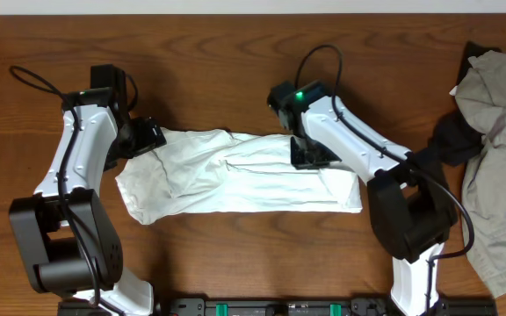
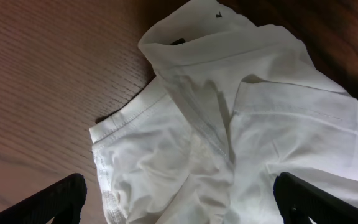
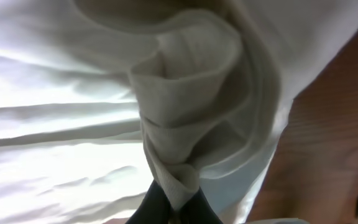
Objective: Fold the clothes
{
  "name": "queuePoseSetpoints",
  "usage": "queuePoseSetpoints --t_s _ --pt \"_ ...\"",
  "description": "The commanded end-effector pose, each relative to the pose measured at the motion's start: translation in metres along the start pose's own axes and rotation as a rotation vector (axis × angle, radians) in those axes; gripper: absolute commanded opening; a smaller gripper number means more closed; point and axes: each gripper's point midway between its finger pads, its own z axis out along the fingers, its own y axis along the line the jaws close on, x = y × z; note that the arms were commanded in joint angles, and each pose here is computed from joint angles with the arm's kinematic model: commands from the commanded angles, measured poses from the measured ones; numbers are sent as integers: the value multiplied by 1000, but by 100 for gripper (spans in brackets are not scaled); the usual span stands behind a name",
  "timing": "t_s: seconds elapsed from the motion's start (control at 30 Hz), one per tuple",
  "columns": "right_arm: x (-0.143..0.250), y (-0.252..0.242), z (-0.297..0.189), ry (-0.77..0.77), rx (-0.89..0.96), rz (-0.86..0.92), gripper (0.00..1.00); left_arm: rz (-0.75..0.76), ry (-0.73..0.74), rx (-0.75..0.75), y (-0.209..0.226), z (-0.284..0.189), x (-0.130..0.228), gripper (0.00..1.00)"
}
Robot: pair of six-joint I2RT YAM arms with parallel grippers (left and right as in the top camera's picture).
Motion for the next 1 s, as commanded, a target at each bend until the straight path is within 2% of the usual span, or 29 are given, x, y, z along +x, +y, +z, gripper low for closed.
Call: queuePoseSetpoints --t_s 0.0,0.23,0.4,0.7,0.97 --pt "0 8 -4 -9 -11 33 1 9 7 -23 5 3 1 98" --pt "0 12 -6 -7 -30 55 1 9 7 -23 5 3 1 98" --pt "-7 28 -12 -23 -107 75 1 9 6 -24 6 3 1 98" --pt "-21 47 -16 -79 -179 171 1 9 7 -23 5 3 1 98" --pt "-18 67 -21 -111 -210 135 1 9 6 -24 6 3 1 98"
